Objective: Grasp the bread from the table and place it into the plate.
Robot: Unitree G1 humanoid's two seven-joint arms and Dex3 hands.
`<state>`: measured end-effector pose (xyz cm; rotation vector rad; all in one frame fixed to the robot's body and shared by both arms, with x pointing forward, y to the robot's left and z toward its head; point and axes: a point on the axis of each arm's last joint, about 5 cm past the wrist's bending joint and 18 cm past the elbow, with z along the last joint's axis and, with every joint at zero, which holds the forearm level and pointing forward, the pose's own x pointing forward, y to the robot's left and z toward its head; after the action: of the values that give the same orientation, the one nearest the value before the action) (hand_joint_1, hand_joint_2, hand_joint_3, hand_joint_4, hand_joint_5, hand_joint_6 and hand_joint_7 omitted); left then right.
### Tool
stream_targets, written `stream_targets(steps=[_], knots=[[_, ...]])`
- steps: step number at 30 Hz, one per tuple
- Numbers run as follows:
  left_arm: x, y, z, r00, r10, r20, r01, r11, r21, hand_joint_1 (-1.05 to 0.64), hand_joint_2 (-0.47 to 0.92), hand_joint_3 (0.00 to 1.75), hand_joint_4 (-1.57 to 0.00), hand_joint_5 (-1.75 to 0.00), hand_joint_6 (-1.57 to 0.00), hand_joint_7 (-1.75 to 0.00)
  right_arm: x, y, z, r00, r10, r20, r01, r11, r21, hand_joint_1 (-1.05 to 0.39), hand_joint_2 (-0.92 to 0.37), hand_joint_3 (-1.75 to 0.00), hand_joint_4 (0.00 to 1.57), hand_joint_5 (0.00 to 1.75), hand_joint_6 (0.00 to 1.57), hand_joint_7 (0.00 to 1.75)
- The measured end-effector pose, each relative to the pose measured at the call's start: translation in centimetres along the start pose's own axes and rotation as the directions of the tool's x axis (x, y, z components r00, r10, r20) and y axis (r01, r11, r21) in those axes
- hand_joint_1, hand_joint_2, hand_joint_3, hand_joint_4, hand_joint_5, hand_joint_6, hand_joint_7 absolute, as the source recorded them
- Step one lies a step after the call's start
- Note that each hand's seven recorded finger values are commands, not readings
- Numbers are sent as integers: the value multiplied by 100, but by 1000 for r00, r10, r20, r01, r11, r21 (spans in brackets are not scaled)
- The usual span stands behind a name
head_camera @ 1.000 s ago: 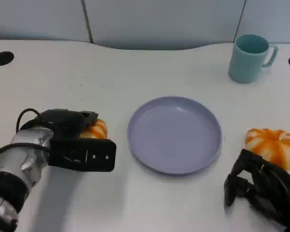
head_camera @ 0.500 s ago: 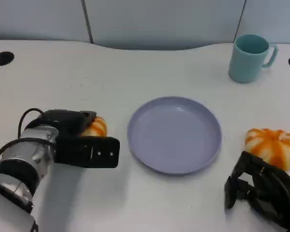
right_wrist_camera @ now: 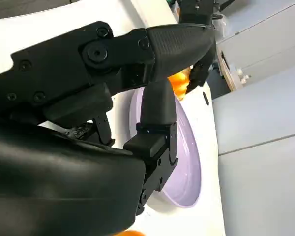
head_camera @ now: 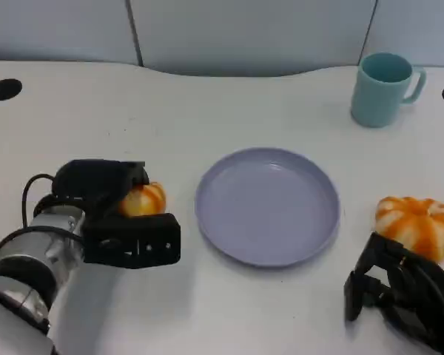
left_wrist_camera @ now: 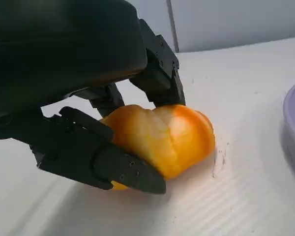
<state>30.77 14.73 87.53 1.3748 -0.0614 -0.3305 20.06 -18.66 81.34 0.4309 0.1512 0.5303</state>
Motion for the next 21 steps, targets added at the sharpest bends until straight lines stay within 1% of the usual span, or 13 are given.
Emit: stream_targets(steps=[1,3,6,9,10,11,12,15,18,19,21], knots=[[-19,-33,-6,1000,23,5,-23,1000,-3,-24,92,42,-83,-174,-61,-174,0,0,0,1000,0,0,0,1000,0,-52,-92,-24,69,175,57,154],[-55,-93,-13,998,63,19,-63,998,-6,-22,92,50,-84,-175,-61,-175,-1,-1,1,1000,0,-1,0,1000,-1,-51,-92,-24,69,175,56,155],[-100,-159,-24,994,107,38,-106,994,-24,-22,92,52,-85,-175,-61,-175,-2,-3,3,1000,0,-1,0,1000,-2,-51,-92,-24,69,175,56,155],[-109,-166,-32,991,128,44,-127,991,-31,-19,79,70,-81,-175,-60,-175,-4,-6,5,1000,-1,-2,1,1000,-3,-51,-92,-23,68,175,56,156],[-109,-163,-35,991,130,42,-129,991,-33,-18,72,78,-82,-175,-61,-175,-4,-6,4,1000,-1,-2,1,1000,-2,-51,-92,-23,68,175,56,156],[-109,-160,-39,990,133,38,-131,991,-36,-17,68,82,-82,-175,-61,-175,-4,-6,5,1000,-1,-2,1,1000,-1,-52,-92,-23,68,175,56,156],[-108,-158,-42,990,141,33,-139,990,-38,-16,67,86,-82,-175,-62,-175,-3,-5,6,1000,-1,-3,1,1000,-1,-51,-92,-24,67,174,55,155],[-91,-124,-45,984,178,12,-177,982,-68,-17,67,91,-84,-175,-62,-175,-1,-6,8,1000,-1,-4,1,1000,1,-51,-92,-24,68,175,55,155],[-50,-46,-20,975,222,12,-219,968,-122,-16,62,99,-86,-175,-65,-175,2,-8,9,1000,0,-5,0,1000,0,-52,-92,-24,68,175,55,154],[-30,-10,-8,971,237,17,-233,963,-135,-15,60,103,-87,-175,-66,-175,2,-8,9,1000,0,-5,0,1000,0,-52,-92,-24,68,175,55,154],[5,57,27,963,266,45,-256,953,-159,-16,59,106,-88,-175,-66,-175,3,-8,8,1000,0,-5,0,1000,0,-52,-92,-24,68,175,55,154]])
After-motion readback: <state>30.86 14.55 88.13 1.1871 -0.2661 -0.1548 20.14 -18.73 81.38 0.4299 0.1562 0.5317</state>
